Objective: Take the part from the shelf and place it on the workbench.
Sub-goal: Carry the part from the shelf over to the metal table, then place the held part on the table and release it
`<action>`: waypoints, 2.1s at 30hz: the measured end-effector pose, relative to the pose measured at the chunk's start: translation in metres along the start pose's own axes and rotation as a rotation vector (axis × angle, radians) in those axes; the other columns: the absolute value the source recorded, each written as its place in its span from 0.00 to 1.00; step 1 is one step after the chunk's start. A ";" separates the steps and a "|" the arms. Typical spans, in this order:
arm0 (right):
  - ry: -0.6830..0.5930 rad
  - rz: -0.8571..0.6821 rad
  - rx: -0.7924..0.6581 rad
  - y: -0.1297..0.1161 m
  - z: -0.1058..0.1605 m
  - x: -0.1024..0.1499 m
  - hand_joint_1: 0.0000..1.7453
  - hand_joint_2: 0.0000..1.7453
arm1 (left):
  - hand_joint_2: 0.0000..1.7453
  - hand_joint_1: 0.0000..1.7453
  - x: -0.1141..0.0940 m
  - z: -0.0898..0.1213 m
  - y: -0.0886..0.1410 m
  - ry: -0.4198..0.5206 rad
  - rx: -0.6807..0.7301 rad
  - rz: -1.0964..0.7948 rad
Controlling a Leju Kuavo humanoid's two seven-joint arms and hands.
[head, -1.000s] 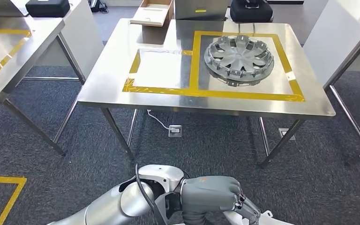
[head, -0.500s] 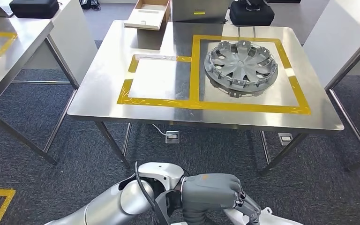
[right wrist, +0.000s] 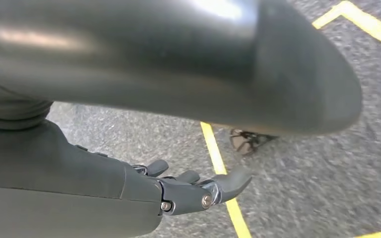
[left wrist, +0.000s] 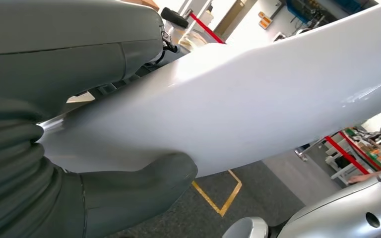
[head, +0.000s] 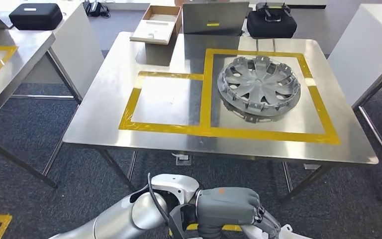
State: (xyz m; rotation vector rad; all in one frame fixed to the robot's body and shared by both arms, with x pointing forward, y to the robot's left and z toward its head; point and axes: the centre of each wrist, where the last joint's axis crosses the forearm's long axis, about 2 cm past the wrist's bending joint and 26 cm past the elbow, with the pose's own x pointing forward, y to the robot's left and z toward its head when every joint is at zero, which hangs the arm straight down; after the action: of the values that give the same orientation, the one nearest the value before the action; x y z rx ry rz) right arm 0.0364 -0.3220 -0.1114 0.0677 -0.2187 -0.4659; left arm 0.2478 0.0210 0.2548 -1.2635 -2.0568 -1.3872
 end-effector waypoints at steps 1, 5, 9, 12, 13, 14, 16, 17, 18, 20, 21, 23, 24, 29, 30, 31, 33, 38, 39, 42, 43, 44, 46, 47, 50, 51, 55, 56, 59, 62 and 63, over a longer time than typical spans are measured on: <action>-0.002 0.000 0.001 0.000 0.000 0.000 0.00 0.00 | 1.00 1.00 0.000 0.000 0.000 -0.002 0.000 0.000; -0.007 0.000 0.003 -0.001 0.000 -0.001 0.00 0.00 | 1.00 1.00 -0.002 0.002 -0.001 0.003 0.001 0.005; -0.009 0.000 0.005 0.000 0.000 -0.002 0.00 0.00 | 1.00 1.00 -0.003 0.004 -0.002 0.008 0.001 0.007; -0.014 0.001 0.007 0.000 0.000 -0.001 0.00 0.00 | 1.00 1.00 -0.005 0.004 -0.003 0.014 -0.002 0.001; -0.016 0.001 0.008 0.001 0.000 -0.001 0.00 0.00 | 1.00 1.00 -0.005 0.004 -0.002 0.014 -0.003 -0.002; -0.017 0.001 0.008 0.001 0.000 -0.001 0.00 0.00 | 1.00 1.00 -0.004 0.004 -0.002 0.014 -0.004 -0.006; -0.019 0.002 0.010 0.001 0.000 0.000 0.00 0.00 | 1.00 1.00 -0.005 0.003 -0.001 0.013 -0.004 -0.008; -0.019 0.002 0.011 0.001 0.000 0.000 0.00 0.00 | 1.00 1.00 -0.005 0.003 -0.001 0.013 -0.004 -0.008; -0.019 0.003 0.011 0.001 0.000 0.000 0.00 0.00 | 1.00 1.00 -0.005 0.003 -0.002 0.013 -0.004 -0.008; -0.016 0.004 0.010 0.000 0.000 -0.001 0.00 0.00 | 1.00 1.00 -0.006 0.003 -0.002 0.015 -0.004 -0.006; -0.014 0.006 0.009 0.000 0.000 -0.002 0.00 0.00 | 1.00 1.00 -0.006 0.003 -0.002 0.016 -0.003 -0.006; -0.011 0.010 0.008 0.000 0.000 -0.003 0.00 0.00 | 1.00 1.00 -0.006 0.003 -0.002 0.019 -0.001 -0.007; -0.008 0.012 0.007 -0.001 0.000 -0.004 0.00 0.00 | 1.00 1.00 -0.006 0.004 -0.002 0.021 0.002 -0.009; 0.001 0.018 0.006 -0.001 0.001 -0.005 0.00 0.00 | 1.00 1.00 -0.006 0.006 -0.003 0.032 0.017 -0.023; 0.001 0.018 0.006 -0.001 0.001 -0.005 0.00 0.00 | 1.00 1.00 -0.005 0.006 -0.003 0.032 0.022 -0.029; 0.001 0.018 0.006 -0.001 0.001 -0.005 0.00 0.00 | 1.00 1.00 -0.005 0.007 -0.002 0.034 0.028 -0.037; 0.000 0.019 0.007 -0.001 0.000 -0.004 0.00 0.00 | 1.00 1.00 -0.005 0.009 -0.001 0.042 0.041 -0.057; 0.000 0.025 0.011 0.000 0.000 -0.004 0.00 0.00 | 1.00 1.00 -0.005 0.013 0.003 0.081 0.089 -0.150; 0.000 0.026 0.012 0.000 0.000 -0.004 0.00 0.00 | 1.00 1.00 -0.005 0.014 0.004 0.091 0.095 -0.175; 0.002 0.026 0.012 0.001 0.000 -0.004 0.00 0.00 | 1.00 1.00 -0.004 0.017 0.007 0.136 0.112 -0.276; 0.003 0.026 0.011 0.000 0.000 -0.004 0.00 0.00 | 1.00 1.00 -0.004 0.018 0.008 0.156 0.120 -0.318; 0.004 0.026 0.011 0.001 0.000 -0.004 0.00 0.00 | 1.00 1.00 -0.004 0.020 0.009 0.176 0.129 -0.357; 0.007 0.028 0.011 0.001 0.000 -0.004 0.00 0.00 | 1.00 1.00 -0.005 0.028 0.012 0.212 0.141 -0.437; 0.009 0.030 0.012 0.001 0.000 -0.004 0.00 0.00 | 1.00 1.00 -0.006 0.035 0.014 0.226 0.143 -0.478; 0.013 0.034 0.012 0.000 0.000 -0.005 0.00 0.00 | 1.00 1.00 -0.013 0.058 0.019 0.279 0.134 -0.602; 0.013 0.035 0.011 0.000 0.000 -0.005 0.00 0.00 | 1.00 1.00 -0.016 0.065 0.020 0.306 0.129 -0.647; 0.006 0.035 0.009 0.000 0.000 -0.005 0.00 0.00 | 1.00 1.00 -0.032 0.089 0.015 0.434 0.097 -0.797; 0.005 0.035 0.008 0.000 0.000 -0.005 0.00 0.00 | 1.00 1.00 -0.037 0.095 0.014 0.465 0.097 -0.810; 0.005 0.036 0.006 0.000 0.000 -0.005 0.00 0.00 | 1.00 1.00 -0.051 0.112 0.015 0.574 0.110 -0.857; 0.006 0.038 0.006 0.000 0.000 -0.005 0.00 0.00 | 1.00 1.00 -0.064 0.133 0.025 0.692 0.138 -0.924; 0.006 0.039 0.005 0.000 0.000 -0.005 0.00 0.00 | 1.00 1.00 -0.068 0.141 0.030 0.731 0.147 -0.946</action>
State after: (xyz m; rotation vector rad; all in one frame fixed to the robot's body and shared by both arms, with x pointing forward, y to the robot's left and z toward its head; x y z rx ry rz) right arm 0.0320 -0.3195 -0.1120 0.0701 -0.2149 -0.4260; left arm 0.3347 0.1148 0.1597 0.3787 -2.1433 -1.6311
